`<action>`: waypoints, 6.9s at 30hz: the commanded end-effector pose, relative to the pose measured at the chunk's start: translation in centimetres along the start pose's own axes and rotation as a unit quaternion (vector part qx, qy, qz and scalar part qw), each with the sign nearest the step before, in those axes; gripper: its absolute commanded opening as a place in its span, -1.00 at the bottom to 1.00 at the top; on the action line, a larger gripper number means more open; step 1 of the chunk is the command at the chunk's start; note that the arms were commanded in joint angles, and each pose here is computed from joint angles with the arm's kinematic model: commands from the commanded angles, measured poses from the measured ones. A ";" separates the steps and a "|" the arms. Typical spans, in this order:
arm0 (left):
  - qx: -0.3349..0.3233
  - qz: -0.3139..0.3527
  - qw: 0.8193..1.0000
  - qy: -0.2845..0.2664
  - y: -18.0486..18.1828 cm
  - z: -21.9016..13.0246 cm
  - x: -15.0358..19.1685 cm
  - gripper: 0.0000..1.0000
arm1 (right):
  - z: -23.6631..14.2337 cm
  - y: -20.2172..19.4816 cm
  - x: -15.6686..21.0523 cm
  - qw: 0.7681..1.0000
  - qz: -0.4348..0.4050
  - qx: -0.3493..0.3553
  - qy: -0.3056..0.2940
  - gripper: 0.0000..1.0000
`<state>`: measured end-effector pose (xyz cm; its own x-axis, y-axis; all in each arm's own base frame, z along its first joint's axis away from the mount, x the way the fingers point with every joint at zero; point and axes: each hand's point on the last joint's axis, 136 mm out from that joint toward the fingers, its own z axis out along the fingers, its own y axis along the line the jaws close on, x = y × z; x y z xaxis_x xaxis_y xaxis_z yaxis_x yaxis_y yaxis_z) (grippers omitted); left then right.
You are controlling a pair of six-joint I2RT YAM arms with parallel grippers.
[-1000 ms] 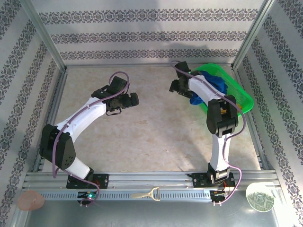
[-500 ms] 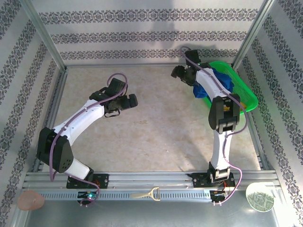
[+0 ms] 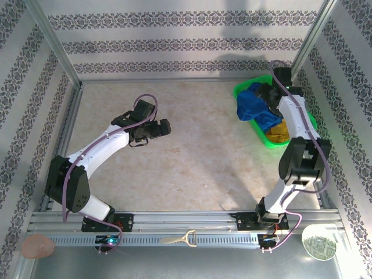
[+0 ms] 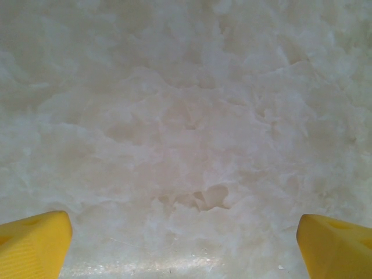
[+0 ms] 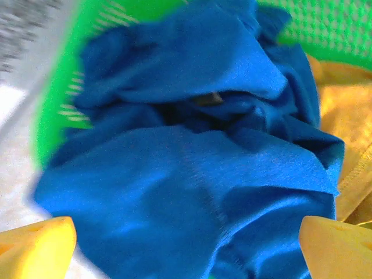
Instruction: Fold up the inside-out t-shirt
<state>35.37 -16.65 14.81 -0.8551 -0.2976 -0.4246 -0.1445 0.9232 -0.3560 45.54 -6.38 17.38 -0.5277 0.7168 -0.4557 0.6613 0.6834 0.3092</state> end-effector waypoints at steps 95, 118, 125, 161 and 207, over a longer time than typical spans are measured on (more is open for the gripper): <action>0.143 -0.013 0.959 -0.246 -3.2 -16.1 -21.1 -1.00 | -25.4 23.3 4.2 0.884 -0.159 -0.435 -0.057 -1.00; 0.145 -0.054 0.959 -0.237 -1.3 -10.1 -23.6 -0.35 | -17.2 22.2 8.9 0.917 -0.117 -0.379 -0.047 -1.00; 0.125 -0.045 0.976 -0.170 -1.6 -6.0 -25.9 0.42 | -6.5 21.6 7.7 0.959 -0.087 -0.266 -0.048 -1.00; -0.055 0.042 0.997 0.038 3.1 3.3 -1.2 -1.00 | -5.9 14.5 13.1 0.962 -0.118 -0.245 0.012 -1.00; 0.067 -0.137 0.982 0.109 2.5 5.4 6.3 0.84 | 0.2 -1.4 29.2 0.972 -0.166 -0.043 0.159 0.27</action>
<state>30.90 -16.52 7.30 -0.9028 -0.4152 -0.1119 -0.3096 0.8082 -0.5010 28.58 12.32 3.78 -0.8564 0.4375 -0.2742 0.3837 0.8946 0.2290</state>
